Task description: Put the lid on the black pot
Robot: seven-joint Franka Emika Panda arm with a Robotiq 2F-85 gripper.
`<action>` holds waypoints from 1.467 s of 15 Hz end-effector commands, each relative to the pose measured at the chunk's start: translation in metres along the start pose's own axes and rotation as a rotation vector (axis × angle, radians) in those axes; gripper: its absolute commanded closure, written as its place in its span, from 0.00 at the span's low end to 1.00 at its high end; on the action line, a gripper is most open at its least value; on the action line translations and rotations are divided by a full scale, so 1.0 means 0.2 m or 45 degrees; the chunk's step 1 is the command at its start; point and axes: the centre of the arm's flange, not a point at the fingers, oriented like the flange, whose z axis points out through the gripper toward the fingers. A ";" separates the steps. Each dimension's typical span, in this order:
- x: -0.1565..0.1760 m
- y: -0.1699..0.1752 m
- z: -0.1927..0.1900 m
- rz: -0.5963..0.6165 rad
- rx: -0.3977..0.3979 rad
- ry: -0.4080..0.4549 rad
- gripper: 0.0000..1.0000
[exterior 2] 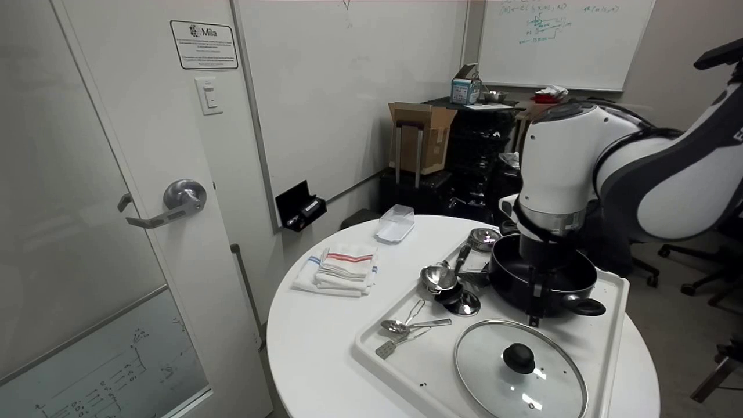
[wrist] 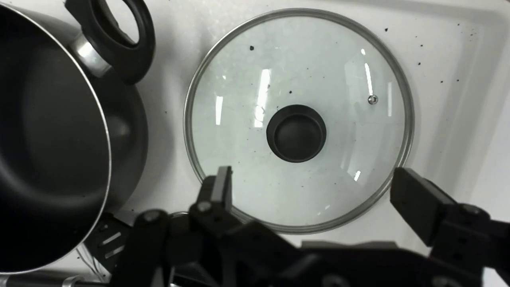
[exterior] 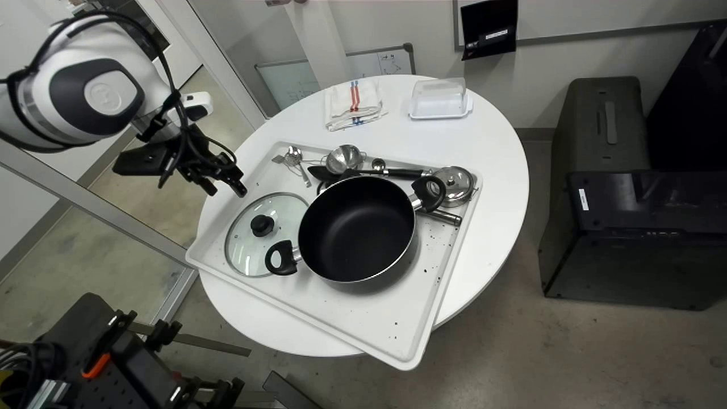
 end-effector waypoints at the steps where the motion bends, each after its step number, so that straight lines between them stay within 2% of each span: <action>1: 0.07 -0.02 0.19 0.000 -0.047 0.024 0.00; 8: 0.04 -0.02 0.48 -0.033 -0.061 0.016 0.00; 18: 0.10 -0.09 0.61 -0.062 -0.046 0.037 0.00; 19: 0.10 -0.09 0.62 -0.063 -0.044 0.034 0.25; 20: 0.10 -0.09 0.63 -0.062 -0.044 0.029 0.26; 22: 0.10 -0.09 0.63 -0.063 -0.039 0.024 0.40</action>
